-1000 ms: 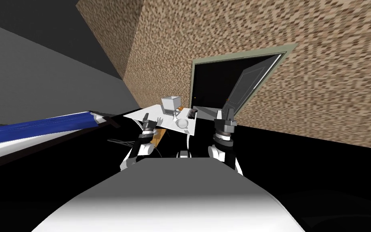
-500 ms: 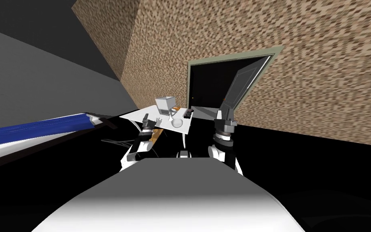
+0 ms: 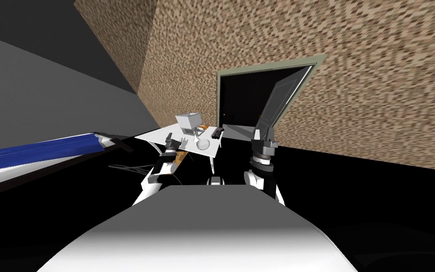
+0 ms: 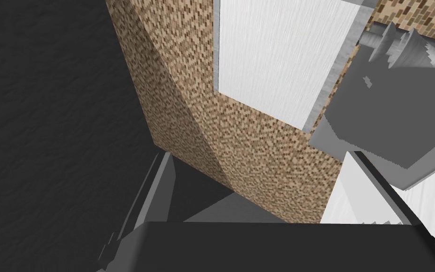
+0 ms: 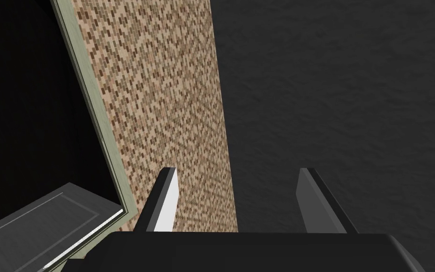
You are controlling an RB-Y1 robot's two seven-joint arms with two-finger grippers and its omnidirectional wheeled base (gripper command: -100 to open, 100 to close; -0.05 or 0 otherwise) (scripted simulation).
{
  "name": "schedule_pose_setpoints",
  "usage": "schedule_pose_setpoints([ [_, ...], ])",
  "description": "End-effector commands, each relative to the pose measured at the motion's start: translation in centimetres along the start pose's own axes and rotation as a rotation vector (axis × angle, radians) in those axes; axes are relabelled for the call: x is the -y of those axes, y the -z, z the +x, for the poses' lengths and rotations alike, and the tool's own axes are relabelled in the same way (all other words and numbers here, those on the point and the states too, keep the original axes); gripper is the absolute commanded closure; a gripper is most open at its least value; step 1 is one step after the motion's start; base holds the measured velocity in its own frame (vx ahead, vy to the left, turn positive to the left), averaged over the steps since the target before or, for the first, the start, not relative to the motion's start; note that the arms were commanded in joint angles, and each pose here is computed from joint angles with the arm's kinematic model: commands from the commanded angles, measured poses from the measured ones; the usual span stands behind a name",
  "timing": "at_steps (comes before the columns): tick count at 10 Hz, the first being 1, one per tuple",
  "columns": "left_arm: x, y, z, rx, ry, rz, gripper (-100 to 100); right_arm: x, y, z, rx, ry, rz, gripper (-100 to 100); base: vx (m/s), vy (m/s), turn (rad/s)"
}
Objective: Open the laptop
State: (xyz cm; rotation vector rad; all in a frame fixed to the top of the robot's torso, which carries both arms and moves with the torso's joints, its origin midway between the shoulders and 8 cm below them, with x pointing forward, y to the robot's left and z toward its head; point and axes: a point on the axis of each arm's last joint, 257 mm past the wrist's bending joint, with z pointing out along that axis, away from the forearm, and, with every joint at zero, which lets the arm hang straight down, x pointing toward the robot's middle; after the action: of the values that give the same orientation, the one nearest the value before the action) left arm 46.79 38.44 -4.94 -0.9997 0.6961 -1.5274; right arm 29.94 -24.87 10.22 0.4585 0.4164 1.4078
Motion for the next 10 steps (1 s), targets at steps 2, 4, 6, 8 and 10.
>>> schedule_pose_setpoints([
  [2,-0.5,-1.8,-3.9,0.049,0.018,-0.012,-100,0.0,0.0,0.0,0.000,0.000,0.000,0,0.003,-0.132,-0.023],
  [4,-0.6,-2.7,-5.8,0.075,0.029,-0.014,-100,0.0,0.0,0.0,0.000,0.000,0.000,0,0.041,-0.139,-0.013],
  [6,-0.6,-3.6,-7.8,0.105,0.041,-0.017,-100,0.0,0.0,0.0,0.000,0.000,0.000,0,0.036,-0.132,-0.009],
  [8,-0.4,-4.4,-9.7,0.135,0.055,-0.015,-100,0.0,0.0,0.0,0.000,0.000,0.000,0,0.053,-0.125,-0.010],
  [10,-0.3,-5.2,-11.8,0.170,0.070,-0.014,-100,0.0,0.0,0.0,0.000,0.000,0.000,0,0.040,-0.133,-0.002],
])
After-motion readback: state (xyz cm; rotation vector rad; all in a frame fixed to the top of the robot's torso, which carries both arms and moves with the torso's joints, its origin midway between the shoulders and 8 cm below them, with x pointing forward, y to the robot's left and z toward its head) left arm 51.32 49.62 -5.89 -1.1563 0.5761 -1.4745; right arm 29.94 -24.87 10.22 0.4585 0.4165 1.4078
